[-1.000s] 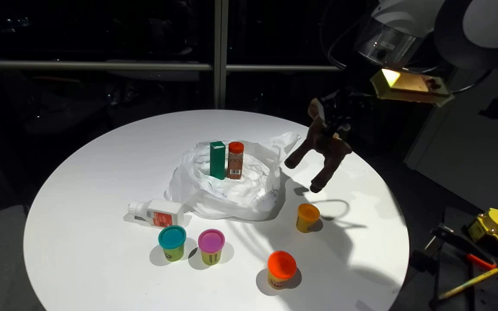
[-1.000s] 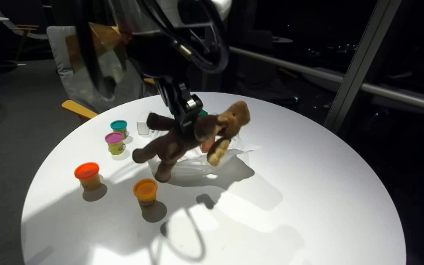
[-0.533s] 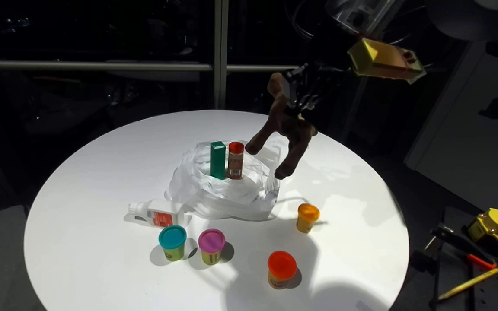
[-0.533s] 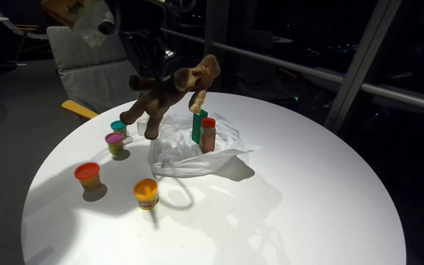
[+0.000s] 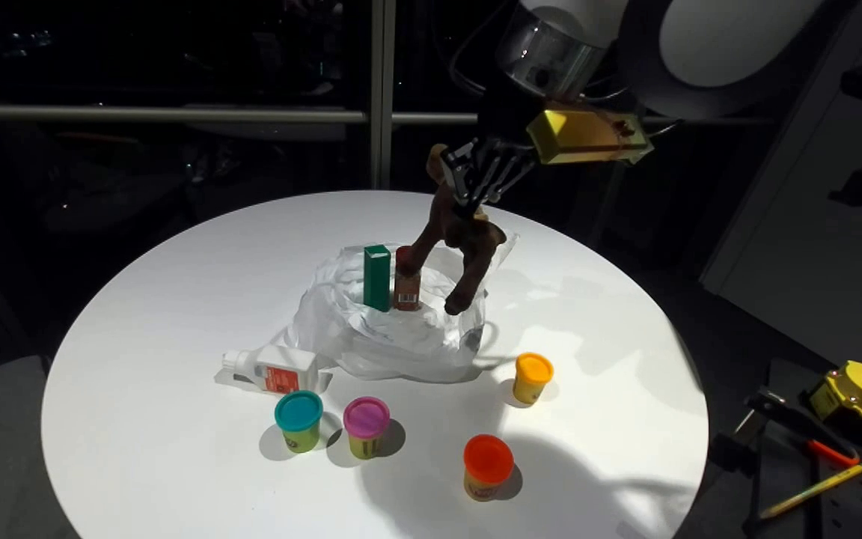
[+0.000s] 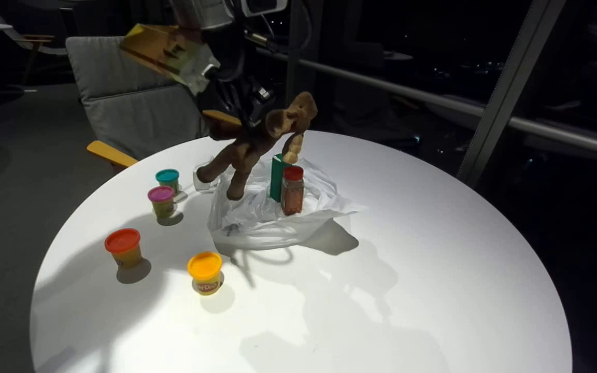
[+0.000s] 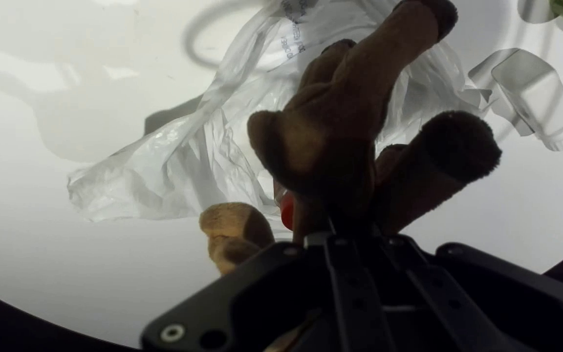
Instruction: Put the things on the table into the plastic bag
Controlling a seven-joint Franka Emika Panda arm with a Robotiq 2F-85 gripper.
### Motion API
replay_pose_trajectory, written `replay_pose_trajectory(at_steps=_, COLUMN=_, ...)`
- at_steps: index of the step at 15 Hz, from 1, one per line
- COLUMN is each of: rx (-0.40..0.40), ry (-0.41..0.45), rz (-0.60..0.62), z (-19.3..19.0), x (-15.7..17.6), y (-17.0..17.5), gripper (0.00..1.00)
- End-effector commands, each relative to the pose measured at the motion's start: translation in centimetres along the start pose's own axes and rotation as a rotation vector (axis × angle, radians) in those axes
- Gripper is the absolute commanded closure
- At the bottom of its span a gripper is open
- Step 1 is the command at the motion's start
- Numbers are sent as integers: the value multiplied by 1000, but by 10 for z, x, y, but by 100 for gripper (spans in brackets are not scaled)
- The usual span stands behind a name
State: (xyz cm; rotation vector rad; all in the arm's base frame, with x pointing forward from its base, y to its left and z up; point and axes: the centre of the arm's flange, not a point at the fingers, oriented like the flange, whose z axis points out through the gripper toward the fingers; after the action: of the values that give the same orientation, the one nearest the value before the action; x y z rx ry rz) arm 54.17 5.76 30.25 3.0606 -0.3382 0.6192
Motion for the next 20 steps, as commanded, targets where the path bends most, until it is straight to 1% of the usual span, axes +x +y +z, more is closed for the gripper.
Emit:
replay_pose_trajectory(at_steps=1, rx=-19, ry=-4, rz=-12, z=34, x=27, y=-4, gripper=98)
replay_pose_trajectory(at_steps=5, rx=-35, ry=-20, rz=-2, z=58, x=37, y=0, gripper=98)
replay_pose_trajectory(at_steps=7, rx=-56, ry=-19, rz=-8, z=68, x=41, y=3, gripper=98)
replay_pose_trajectory(at_steps=10, rx=-101, ry=-49, rz=-28, z=88, x=42, y=8, gripper=98)
replay_pose_trajectory(at_steps=13, rx=-120, ry=-85, rz=-40, z=104, x=41, y=7, gripper=98)
replay_pose_trajectory(at_steps=16, rx=-137, ry=-107, rz=-48, z=117, x=38, y=4, gripper=98)
replay_pose_trajectory(at_steps=20, rx=-182, ry=-121, rz=-52, z=132, x=40, y=7, gripper=98)
